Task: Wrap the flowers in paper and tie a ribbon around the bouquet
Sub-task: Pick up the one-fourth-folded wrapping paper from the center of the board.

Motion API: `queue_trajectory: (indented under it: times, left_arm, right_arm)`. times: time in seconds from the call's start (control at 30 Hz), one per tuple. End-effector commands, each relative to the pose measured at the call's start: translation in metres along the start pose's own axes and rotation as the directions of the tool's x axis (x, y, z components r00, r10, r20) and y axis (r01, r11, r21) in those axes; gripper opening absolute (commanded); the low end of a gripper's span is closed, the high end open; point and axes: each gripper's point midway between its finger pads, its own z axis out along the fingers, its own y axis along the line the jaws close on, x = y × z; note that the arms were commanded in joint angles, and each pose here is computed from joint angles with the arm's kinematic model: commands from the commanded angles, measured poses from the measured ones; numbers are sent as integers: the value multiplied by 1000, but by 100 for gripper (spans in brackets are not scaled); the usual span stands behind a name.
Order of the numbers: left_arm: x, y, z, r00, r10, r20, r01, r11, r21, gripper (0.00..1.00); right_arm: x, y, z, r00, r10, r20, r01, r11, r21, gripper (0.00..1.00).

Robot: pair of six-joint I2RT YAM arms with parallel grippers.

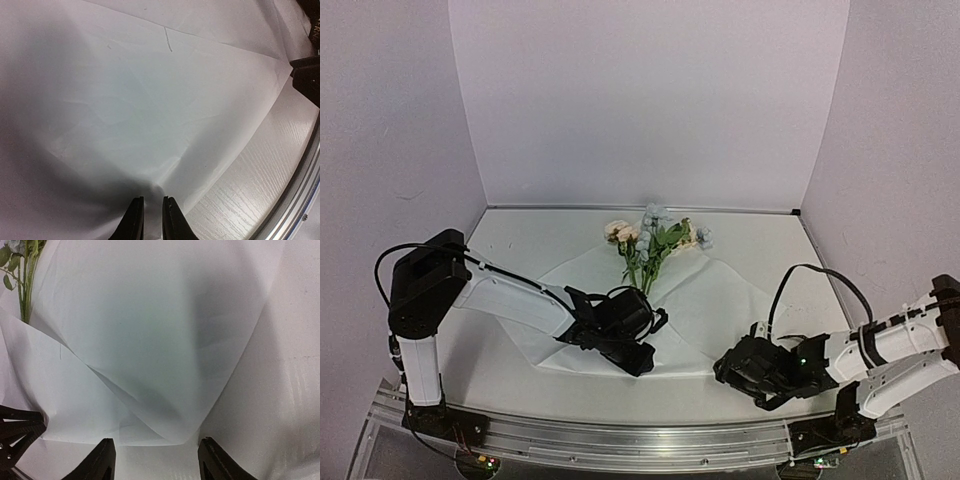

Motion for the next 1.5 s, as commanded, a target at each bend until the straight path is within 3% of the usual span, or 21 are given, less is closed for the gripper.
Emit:
queue_trajectory:
  times: [0.0,0.23,0.43,0.63,0.77,1.0,1.2,1.47]
  left_arm:
    - [-8,-8,1,1000,13,27,-13,1000,26,15]
    - [-8,-8,0,1000,13,27,-13,1000,26,15]
    - [-8,-8,1,1000,12,27,-13,1000,25,15]
    - [-10,-11,2,1000,9,29,-10,999,40,15]
    - [-11,-13,3,1000,9,27,-11,999,45,15]
    - [-20,-21,0,999,26,48,-29,998,59,16]
    - [-38,-48,-1,990,105,91,-111,991,72,18]
    - [-44,-77,18,974,206,92,-214,973,89,17]
  right_arm:
    - [1,3,13,993,108,35,-108,994,-25,52]
    - [2,-1,18,986,148,73,-144,988,-56,34]
    - [-8,-4,4,989,85,121,-76,994,-77,29]
    - [-11,-5,2,990,26,138,-17,998,-66,9]
    - [-14,-9,2,987,-19,158,28,998,-50,1]
    - [-20,-10,-5,978,-109,178,117,992,-36,0]
    - [-30,-20,-24,951,-252,180,250,968,36,0]
    - [-31,-19,-34,929,-340,148,336,941,47,0]
